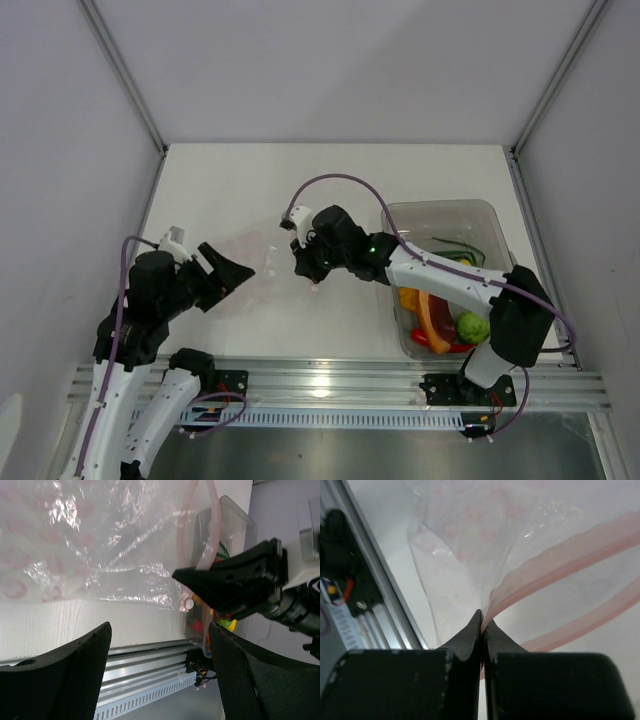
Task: Place the food in the zip-top bag and seal the zipper
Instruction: Pick up the zipper food storage bag at the center of the board.
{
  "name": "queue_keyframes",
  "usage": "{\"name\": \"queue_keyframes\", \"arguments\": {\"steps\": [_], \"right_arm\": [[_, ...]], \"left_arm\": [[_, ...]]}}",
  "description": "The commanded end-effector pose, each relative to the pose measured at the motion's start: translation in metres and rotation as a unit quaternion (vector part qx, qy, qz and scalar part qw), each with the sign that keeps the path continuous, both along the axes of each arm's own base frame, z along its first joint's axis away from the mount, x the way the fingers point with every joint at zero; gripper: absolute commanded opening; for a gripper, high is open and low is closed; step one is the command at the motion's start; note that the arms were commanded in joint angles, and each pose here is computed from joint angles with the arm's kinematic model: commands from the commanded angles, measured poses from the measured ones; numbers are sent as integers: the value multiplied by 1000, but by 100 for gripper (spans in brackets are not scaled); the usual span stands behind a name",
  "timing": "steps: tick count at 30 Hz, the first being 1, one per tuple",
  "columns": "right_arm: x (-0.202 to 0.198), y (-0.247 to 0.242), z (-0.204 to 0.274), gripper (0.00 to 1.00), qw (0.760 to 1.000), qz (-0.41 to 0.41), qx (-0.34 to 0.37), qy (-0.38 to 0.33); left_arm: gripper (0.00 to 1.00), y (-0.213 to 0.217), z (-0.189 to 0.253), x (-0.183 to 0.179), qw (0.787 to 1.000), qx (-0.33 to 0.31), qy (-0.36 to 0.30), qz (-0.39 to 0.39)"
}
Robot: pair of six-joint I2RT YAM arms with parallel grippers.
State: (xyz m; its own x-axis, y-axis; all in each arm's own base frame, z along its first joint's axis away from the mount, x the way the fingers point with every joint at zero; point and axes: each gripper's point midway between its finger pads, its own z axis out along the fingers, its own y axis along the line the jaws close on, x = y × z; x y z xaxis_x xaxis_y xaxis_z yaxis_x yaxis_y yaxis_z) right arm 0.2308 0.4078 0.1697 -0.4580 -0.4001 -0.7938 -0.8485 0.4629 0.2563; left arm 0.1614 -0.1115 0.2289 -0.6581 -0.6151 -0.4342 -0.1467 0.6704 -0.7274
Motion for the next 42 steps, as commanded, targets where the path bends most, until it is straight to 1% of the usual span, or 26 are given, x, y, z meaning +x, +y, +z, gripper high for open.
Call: {"name": "queue_keyframes", "arguments": {"steps": [1, 4, 6, 9, 10, 12, 15, 16, 18, 22, 23, 25, 28, 29, 31, 35, 37, 38, 42], "right_arm": [[5, -42, 15, 0, 989, 9, -105, -106], [0, -54, 41, 0, 980, 26, -120, -155], [-3, -63, 71, 0, 975, 36, -112, -189], [-8, -68, 93, 0, 968, 64, -109, -217], [-16, -68, 97, 0, 968, 85, -106, -213], [-23, -69, 117, 0, 966, 99, -84, -224], [-38, -64, 134, 0, 965, 132, -58, -219], [-47, -61, 133, 0, 965, 150, -57, -209], [-52, -56, 137, 0, 963, 159, -58, -210], [-63, -45, 117, 0, 960, 169, -98, -200], [-65, -42, 113, 0, 961, 168, -101, -194], [-67, -37, 108, 0, 961, 166, -111, -191], [-77, -27, 100, 0, 959, 173, -120, -190], [-83, -22, 98, 0, 957, 180, -120, -191], [-86, -18, 96, 0, 957, 181, -118, -194], [-95, -9, 94, 0, 956, 186, -118, -195], [-99, -6, 91, 0, 954, 187, -124, -197], [-99, -6, 90, 0, 954, 188, -126, -198], [-101, -4, 85, 0, 952, 176, -142, -206]], "left_arm": [[80, -5, 33, 8, 999, -24, -31, 4], [80, -8, 51, 9, 998, -39, -47, -3], [80, -14, 59, 10, 998, -50, -44, -13], [80, -19, 67, 11, 997, -64, -47, -23], [80, -21, 71, 12, 996, -74, -50, -23], [80, -26, 74, 12, 994, -87, -48, -32], [81, -34, 80, 14, 992, -109, -44, -41], [81, -36, 82, 14, 991, -118, -41, -42], [82, -39, 89, 13, 990, -126, -42, -47], [88, -37, 96, 10, 989, -134, -45, -36], [91, -37, 96, 8, 989, -134, -45, -36], [93, -37, 95, 5, 989, -135, -47, -34], [95, -35, 96, 1, 990, -127, -56, -33], [97, -34, 98, -2, 990, -126, -61, -32], [97, -31, 96, -2, 991, -117, -65, -27], [98, -29, 85, -2, 994, -98, -50, -21], [98, -26, 79, -3, 995, -91, -42, -13], [100, -24, 76, -2, 995, -88, -41, -7], [100, -27, 75, -2, 995, -84, -41, -14]]}}
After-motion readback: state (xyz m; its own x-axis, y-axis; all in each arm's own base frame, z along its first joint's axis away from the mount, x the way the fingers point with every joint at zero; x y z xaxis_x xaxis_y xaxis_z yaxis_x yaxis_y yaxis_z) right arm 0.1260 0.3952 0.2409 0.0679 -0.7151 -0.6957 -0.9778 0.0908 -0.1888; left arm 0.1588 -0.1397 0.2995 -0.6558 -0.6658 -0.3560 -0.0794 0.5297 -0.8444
